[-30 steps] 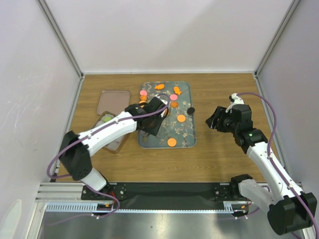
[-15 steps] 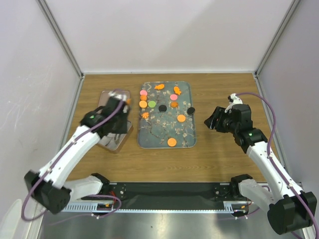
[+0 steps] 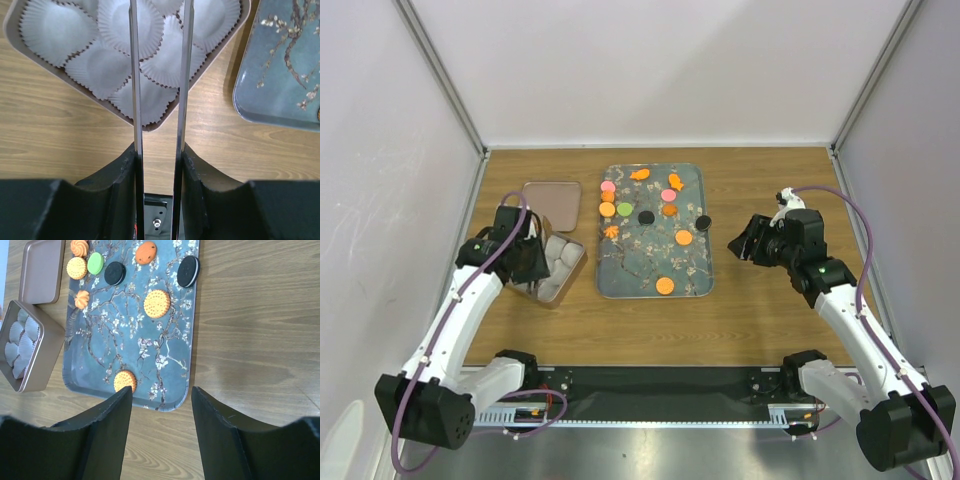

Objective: Pack the cookies

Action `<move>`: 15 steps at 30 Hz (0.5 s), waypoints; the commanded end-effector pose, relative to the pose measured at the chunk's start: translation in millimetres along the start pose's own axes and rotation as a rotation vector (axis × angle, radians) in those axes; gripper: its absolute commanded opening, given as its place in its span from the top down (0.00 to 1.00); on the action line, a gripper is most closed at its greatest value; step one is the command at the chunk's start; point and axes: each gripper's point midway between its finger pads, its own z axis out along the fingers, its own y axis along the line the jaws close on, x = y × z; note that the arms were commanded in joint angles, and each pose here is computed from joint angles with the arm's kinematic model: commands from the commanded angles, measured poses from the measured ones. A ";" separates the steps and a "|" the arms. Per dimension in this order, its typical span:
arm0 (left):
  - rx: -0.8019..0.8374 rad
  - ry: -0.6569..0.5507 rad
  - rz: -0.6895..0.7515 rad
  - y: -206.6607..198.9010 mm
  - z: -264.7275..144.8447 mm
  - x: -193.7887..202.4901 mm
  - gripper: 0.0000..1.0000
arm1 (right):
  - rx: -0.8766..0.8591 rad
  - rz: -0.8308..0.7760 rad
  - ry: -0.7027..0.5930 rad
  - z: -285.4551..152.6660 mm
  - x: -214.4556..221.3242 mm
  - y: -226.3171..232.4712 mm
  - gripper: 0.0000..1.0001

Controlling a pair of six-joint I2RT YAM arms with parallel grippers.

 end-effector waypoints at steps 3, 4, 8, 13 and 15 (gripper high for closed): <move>0.056 -0.008 0.014 -9.0 6.8 -1.5 0.65 | -0.021 -0.001 -0.021 -0.4 -3.7 3.3 0.43; 0.050 0.003 0.017 -8.5 10.0 0.1 0.65 | -0.022 0.000 -0.023 -0.4 -4.2 3.3 0.43; 0.042 0.019 0.022 -7.9 17.6 1.1 0.65 | -0.025 0.001 -0.021 0.2 -3.7 3.8 0.43; 0.047 0.028 0.016 -9.1 19.7 3.0 0.63 | -0.023 0.000 -0.024 -1.0 -3.6 3.4 0.43; 0.048 0.037 0.012 -9.1 20.3 5.9 0.62 | -0.024 0.002 -0.023 -0.6 -3.0 3.4 0.43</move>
